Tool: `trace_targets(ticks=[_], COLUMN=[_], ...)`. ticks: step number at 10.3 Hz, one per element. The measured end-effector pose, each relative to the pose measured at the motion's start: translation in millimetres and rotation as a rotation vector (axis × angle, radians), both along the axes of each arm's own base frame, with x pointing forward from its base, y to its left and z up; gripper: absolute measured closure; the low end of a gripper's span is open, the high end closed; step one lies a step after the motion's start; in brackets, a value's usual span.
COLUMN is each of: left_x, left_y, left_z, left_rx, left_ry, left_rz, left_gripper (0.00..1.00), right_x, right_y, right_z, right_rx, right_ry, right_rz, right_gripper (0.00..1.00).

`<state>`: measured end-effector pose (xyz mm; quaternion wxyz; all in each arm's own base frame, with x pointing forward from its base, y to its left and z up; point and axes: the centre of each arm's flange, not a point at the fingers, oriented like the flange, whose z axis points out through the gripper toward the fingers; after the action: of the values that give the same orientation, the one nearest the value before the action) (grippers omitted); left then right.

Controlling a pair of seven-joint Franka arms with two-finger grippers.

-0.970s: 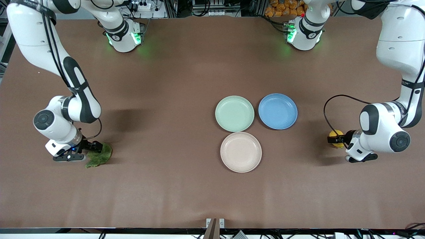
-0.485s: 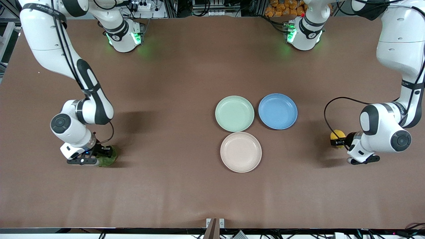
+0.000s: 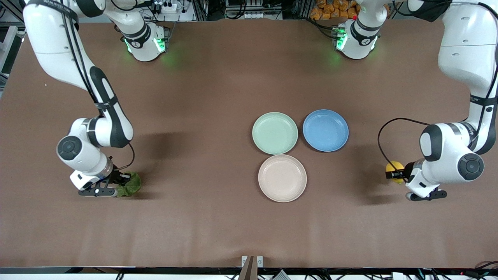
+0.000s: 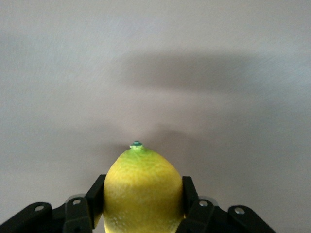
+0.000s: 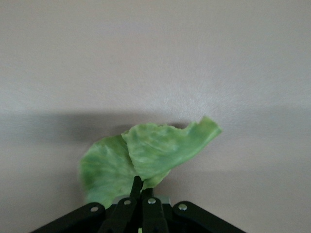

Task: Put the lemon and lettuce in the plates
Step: 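Carry the lettuce with the right gripper toward the mint green plate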

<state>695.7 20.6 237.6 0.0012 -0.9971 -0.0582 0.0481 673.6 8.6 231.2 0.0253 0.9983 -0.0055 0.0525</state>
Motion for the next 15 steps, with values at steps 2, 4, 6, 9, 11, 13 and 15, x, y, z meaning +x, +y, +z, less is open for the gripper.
trace_targets(ticks=[2, 4, 6, 9, 11, 13, 15], left_x=[9.6, 16.4, 18.8, 19.9, 20.5, 20.5, 20.0], left_y=[-26.1, -41.2, -51.7, -70.6, -90.0, -108.9, -127.2], left_z=[15.2, 27.8, 33.4, 38.4, 42.6, 46.3, 48.7], left_rx=[-0.003, -0.023, -0.040, -0.062, -0.084, -0.103, -0.112], left_ry=[-0.034, -0.059, -0.069, -0.076, -0.089, -0.101, -0.114], left_rz=[0.037, 0.072, 0.077, 0.119, 0.157, 0.189, 0.212], left_gripper=[0.34, 0.34, 0.34, 0.34, 0.34, 0.34, 0.34], right_x=[6.7, -0.8, -23.4, -88.0, -140.9, -182.8, -219.8], right_y=[35.1, 113.7, 205.6, 348.7, 434.2, 492.3, 533.7], right_z=[70.0, 111.3, 121.3, 126.5, 120.3, 93.6, 57.3], right_rx=[0.054, 0.128, 0.184, 0.216, 0.248, 0.279, 0.288], right_ry=[0.034, 0.061, 0.098, 0.141, 0.135, 0.139, 0.141], right_rz=[-0.076, -0.187, -0.292, -0.400, -0.444, -0.493, -0.526], right_gripper=[0.98, 0.98, 0.98, 0.98, 0.98, 0.98, 0.98])
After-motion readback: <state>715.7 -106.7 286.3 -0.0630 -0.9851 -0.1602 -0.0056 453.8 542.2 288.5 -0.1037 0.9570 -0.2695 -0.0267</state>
